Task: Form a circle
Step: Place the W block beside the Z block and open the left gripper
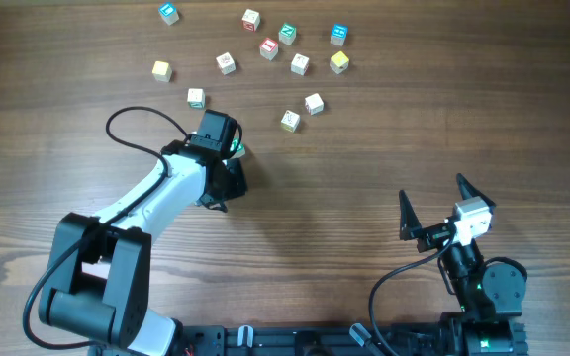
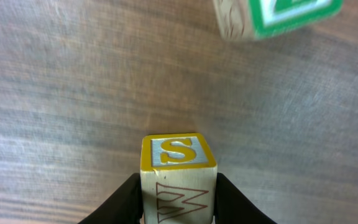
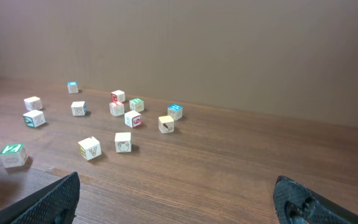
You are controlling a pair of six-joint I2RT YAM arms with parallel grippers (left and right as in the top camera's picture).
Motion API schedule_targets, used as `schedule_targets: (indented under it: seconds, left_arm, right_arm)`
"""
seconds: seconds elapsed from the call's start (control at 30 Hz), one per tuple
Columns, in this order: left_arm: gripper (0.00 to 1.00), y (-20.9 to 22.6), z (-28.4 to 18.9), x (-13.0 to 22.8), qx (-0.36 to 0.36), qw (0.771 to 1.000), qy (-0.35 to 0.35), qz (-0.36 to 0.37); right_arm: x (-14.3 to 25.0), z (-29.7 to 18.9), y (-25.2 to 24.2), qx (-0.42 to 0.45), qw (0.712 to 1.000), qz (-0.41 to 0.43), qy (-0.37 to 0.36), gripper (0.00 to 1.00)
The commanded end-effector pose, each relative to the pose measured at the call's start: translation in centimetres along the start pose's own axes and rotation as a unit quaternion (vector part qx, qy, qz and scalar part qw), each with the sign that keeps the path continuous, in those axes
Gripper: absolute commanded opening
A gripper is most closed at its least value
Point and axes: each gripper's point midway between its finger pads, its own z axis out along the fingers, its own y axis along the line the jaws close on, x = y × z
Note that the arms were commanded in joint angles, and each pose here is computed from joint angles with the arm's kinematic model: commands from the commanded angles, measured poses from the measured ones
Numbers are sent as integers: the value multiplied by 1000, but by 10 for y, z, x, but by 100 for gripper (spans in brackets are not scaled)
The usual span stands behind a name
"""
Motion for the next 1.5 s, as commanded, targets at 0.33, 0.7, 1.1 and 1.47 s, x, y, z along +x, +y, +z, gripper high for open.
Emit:
schedule_targets:
  seconds: [0.33, 0.7, 1.1, 1.47]
  left_arm:
    - [50, -7, 3, -16, 10, 999, -37, 4]
    - [39, -13, 2, -26, 23, 998, -58, 5]
    - [36, -2, 9, -20, 3, 998, -57, 4]
    - [44, -1, 8, -29, -1, 997, -79, 3]
  right_arm:
    - [-3, 0, 0, 0, 1000, 0, -6, 100]
    - [-3, 0, 0, 0, 1000, 0, -6, 100]
    - [-3, 0, 0, 0, 1000, 0, -6, 100]
    - [-3, 0, 0, 0, 1000, 0, -6, 100]
